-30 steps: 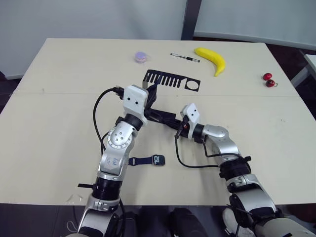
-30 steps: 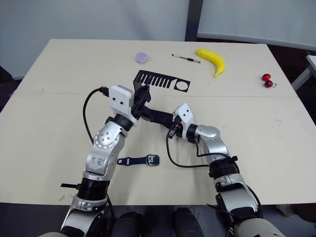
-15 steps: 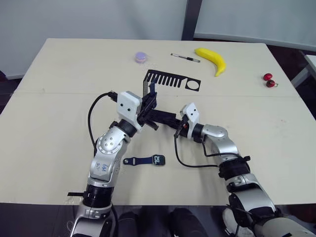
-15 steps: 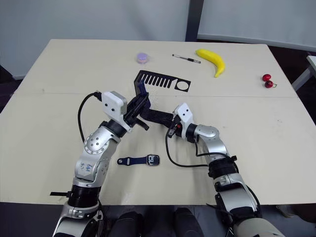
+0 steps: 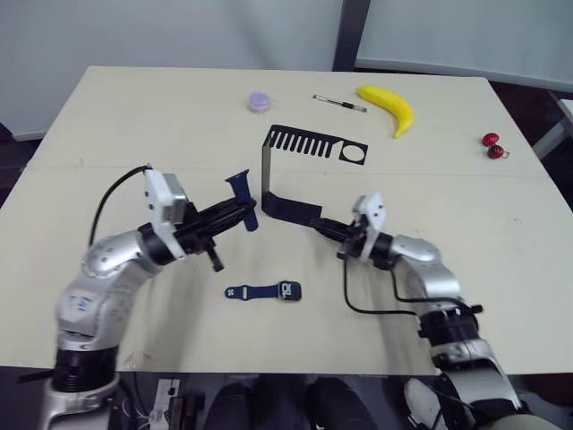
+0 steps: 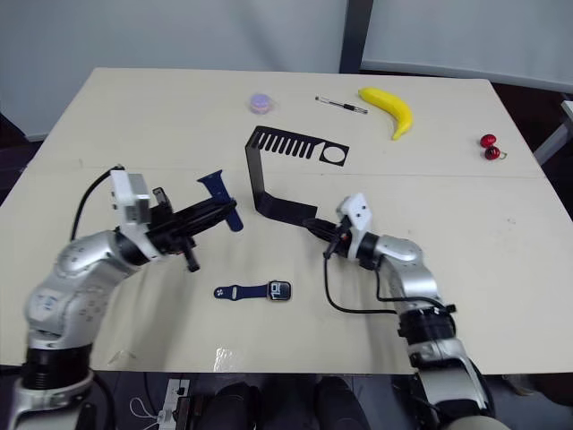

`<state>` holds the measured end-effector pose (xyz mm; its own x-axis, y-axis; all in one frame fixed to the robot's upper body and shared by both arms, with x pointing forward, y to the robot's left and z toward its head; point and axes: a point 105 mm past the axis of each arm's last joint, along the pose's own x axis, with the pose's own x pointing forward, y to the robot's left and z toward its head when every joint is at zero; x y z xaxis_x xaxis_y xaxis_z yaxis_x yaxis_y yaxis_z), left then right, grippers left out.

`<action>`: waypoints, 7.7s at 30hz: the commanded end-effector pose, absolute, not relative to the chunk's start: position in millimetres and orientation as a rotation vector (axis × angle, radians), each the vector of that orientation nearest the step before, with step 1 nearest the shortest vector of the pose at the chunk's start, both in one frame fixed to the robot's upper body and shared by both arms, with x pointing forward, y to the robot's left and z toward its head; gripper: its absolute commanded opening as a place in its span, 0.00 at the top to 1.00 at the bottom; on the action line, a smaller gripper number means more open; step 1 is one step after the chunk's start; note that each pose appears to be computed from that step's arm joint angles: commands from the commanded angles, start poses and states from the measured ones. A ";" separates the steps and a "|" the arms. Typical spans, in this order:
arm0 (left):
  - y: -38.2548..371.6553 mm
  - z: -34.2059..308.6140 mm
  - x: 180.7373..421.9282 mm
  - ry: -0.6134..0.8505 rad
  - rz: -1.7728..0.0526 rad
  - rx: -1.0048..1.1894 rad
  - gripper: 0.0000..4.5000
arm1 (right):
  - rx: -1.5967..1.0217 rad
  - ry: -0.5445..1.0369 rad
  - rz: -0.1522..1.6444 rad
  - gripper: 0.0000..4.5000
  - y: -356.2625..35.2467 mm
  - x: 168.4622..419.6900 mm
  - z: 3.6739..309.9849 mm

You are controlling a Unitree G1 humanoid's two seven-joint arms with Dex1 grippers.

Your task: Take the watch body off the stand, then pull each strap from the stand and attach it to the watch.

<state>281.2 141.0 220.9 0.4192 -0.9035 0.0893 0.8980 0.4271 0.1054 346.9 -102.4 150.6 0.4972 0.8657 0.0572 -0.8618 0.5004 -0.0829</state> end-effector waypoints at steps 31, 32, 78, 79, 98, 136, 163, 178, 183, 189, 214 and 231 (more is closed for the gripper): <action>70.3 217.1 257.7 0.348 -1.618 -0.396 1.00 | 0.677 -0.064 1.220 0.03 -62.4 239.8 214.3; 69.9 217.2 256.8 0.348 -1.622 -0.396 1.00 | 0.680 -0.069 1.220 0.03 -62.2 240.7 215.3; 63.7 209.2 250.2 0.347 -1.622 -0.371 1.00 | 0.692 -0.110 1.236 0.53 -52.3 248.2 224.9; 63.7 209.2 250.2 0.346 -1.622 -0.372 1.00 | 0.692 -0.110 1.235 0.53 -52.5 248.3 224.8; 63.6 207.1 248.1 0.351 -1.620 -0.371 1.00 | 0.688 -0.094 1.242 0.53 -54.0 246.1 219.9; 63.4 208.8 246.4 0.338 -1.622 -0.371 1.00 | 0.683 -0.091 1.270 0.58 -55.0 240.6 216.8; 68.3 210.8 244.9 0.298 -1.624 -0.343 0.93 | 0.697 -0.133 1.293 1.00 -53.6 238.4 222.3; 174.1 169.6 271.2 0.061 -1.375 0.528 0.01 | -0.059 -0.207 1.066 1.00 -132.4 236.7 201.7; 187.0 155.2 267.9 0.108 -1.365 0.588 0.01 | -0.167 -0.149 0.938 1.00 -174.4 234.9 183.3; 144.3 145.4 262.5 0.090 -1.439 0.567 0.01 | -0.183 -0.137 0.926 1.00 -176.7 226.9 175.1; 60.3 106.6 277.6 0.191 -1.451 0.610 0.01 | -0.132 -0.135 1.012 1.00 -143.2 224.2 175.7; 52.7 90.0 275.8 0.257 -1.484 0.636 0.01 | -0.126 -0.135 1.029 1.00 -135.6 223.9 174.6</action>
